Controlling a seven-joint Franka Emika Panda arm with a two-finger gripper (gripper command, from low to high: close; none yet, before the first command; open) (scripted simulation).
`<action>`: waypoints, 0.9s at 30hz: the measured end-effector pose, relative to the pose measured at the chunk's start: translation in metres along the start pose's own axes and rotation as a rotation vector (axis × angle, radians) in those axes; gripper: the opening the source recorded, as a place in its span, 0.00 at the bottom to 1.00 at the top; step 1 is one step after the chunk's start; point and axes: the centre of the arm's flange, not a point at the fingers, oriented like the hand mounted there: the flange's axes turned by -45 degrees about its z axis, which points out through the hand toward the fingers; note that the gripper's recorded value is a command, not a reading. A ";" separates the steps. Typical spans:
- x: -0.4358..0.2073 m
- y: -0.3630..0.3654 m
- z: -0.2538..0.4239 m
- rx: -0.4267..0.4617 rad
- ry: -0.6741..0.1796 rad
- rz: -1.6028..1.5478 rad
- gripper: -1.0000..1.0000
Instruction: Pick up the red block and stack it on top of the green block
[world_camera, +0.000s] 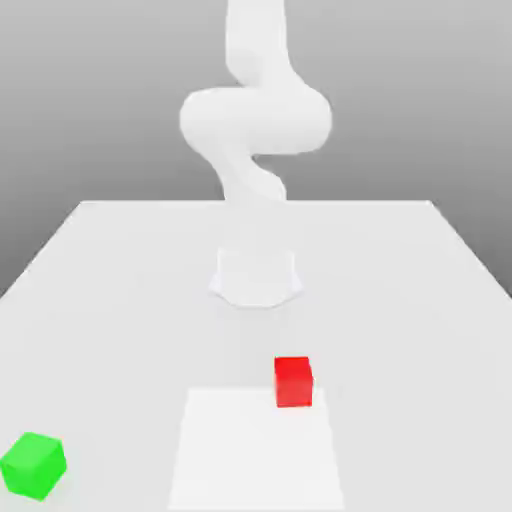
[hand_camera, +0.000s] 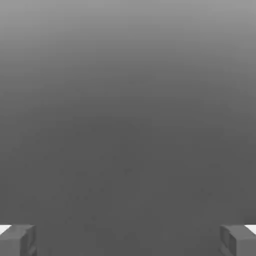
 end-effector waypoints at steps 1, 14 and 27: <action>-0.009 -0.001 0.025 0.006 -0.037 0.002 0.50; -0.234 -0.033 0.264 0.021 -0.541 -0.039 0.50; -0.384 -0.038 0.350 0.002 -0.723 -0.072 0.00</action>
